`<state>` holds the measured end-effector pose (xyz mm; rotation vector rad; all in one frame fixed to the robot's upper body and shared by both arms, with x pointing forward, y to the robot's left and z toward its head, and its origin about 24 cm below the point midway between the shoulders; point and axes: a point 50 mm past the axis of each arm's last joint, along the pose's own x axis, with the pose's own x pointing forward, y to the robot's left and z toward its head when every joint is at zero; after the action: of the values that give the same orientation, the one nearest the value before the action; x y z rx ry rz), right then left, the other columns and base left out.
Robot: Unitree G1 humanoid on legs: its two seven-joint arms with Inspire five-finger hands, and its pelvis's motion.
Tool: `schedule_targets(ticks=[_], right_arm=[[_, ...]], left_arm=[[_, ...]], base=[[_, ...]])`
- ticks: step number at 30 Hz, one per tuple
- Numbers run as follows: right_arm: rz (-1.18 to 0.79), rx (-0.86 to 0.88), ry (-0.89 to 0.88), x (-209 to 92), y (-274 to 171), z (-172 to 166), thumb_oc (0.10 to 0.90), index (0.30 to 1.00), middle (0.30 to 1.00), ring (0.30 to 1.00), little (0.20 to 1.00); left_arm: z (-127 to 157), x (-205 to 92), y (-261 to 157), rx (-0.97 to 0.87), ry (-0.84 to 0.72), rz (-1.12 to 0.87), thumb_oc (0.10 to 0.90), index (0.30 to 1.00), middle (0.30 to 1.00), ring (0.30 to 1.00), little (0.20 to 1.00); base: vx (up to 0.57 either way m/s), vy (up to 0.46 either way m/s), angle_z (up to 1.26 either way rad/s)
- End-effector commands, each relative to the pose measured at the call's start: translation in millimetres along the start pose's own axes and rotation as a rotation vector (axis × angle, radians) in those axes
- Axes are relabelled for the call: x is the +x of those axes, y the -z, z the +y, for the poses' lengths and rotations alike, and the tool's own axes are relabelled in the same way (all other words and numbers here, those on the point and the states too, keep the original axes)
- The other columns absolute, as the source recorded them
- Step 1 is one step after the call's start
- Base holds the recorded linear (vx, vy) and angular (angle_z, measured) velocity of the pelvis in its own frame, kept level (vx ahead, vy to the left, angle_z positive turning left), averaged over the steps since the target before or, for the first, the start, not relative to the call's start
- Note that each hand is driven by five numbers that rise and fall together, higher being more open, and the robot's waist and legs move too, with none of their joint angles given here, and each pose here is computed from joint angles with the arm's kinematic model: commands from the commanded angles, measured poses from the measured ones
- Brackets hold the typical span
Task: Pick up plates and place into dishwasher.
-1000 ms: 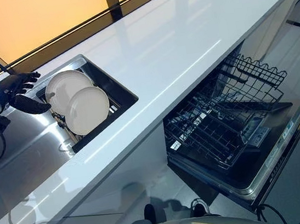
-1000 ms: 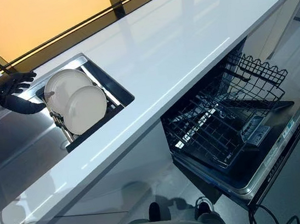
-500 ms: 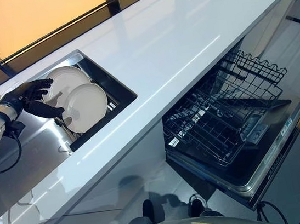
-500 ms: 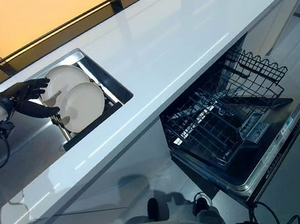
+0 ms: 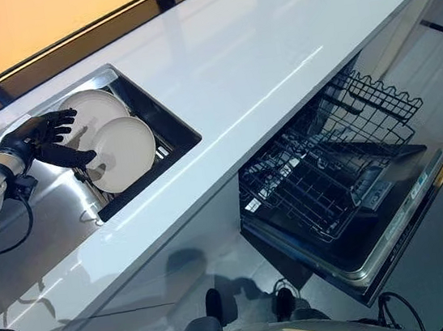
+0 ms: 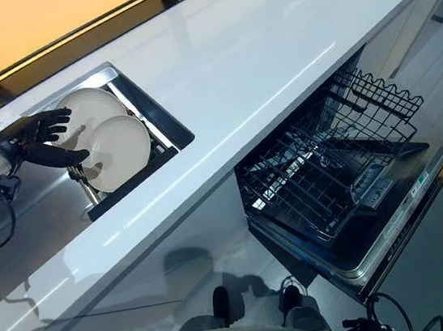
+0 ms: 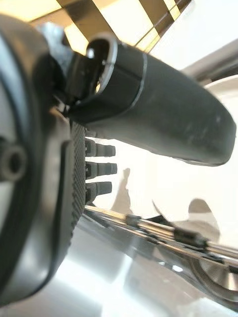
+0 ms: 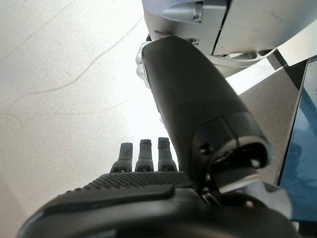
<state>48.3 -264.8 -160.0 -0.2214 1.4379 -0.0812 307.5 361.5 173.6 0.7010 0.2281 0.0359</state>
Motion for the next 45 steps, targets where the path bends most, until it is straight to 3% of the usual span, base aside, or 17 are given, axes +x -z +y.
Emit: schedule_targets(ticks=[1, 22, 23, 24, 25, 26, 45], right_arm=[[-0.034, -0.017, 0.053, -3, -14, -25, 0.800, 0.900, 0.900, 0.900, 0.900], [-0.118, -0.031, 0.028, -5, -26, -27, 0.800, 0.900, 0.900, 0.900, 0.900], [-0.117, -0.033, 0.028, -5, -26, -27, 0.800, 0.900, 0.900, 0.900, 0.900], [-0.118, -0.032, 0.027, -5, -25, -26, 0.800, 0.900, 0.900, 0.900, 0.900], [-0.119, -0.032, 0.027, -5, -25, -26, 0.800, 0.900, 0.900, 0.900, 0.900], [-0.120, -0.031, 0.026, -5, -24, -26, 0.800, 0.900, 0.900, 0.900, 0.900], [-0.071, -0.020, 0.038, -4, -9, -26, 0.800, 0.900, 0.900, 0.900, 0.900]], left_arm=[[59, -14, -46, -0.094, -0.230, -0.220, 0.800, 0.900, 0.900, 0.900, 0.900], [57, 0, -64, -0.100, -0.077, -0.240, 0.800, 0.900, 0.900, 0.900, 0.900], [58, 0, -66, -0.099, -0.072, -0.242, 0.649, 0.771, 0.771, 0.771, 0.749], [59, 0, -67, -0.098, -0.070, -0.244, 0.435, 0.587, 0.587, 0.587, 0.535], [60, -1, -68, -0.097, -0.070, -0.246, 0.385, 0.545, 0.545, 0.545, 0.485], [61, -1, -68, -0.099, -0.068, -0.248, 0.119, 0.316, 0.316, 0.316, 0.219], [70, -9, -66, -0.071, 0.000, -0.218, 0.100, 0.300, 0.300, 0.300, 0.200]], base=[[-0.07, 0.014, -0.06], [-0.04, -0.006, 0.00], [0.00, 0.000, 0.00], [0.00, 0.000, 0.00], [0.00, 0.000, 0.00], [0.00, 0.000, 0.00], [0.00, -0.010, 0.00]])
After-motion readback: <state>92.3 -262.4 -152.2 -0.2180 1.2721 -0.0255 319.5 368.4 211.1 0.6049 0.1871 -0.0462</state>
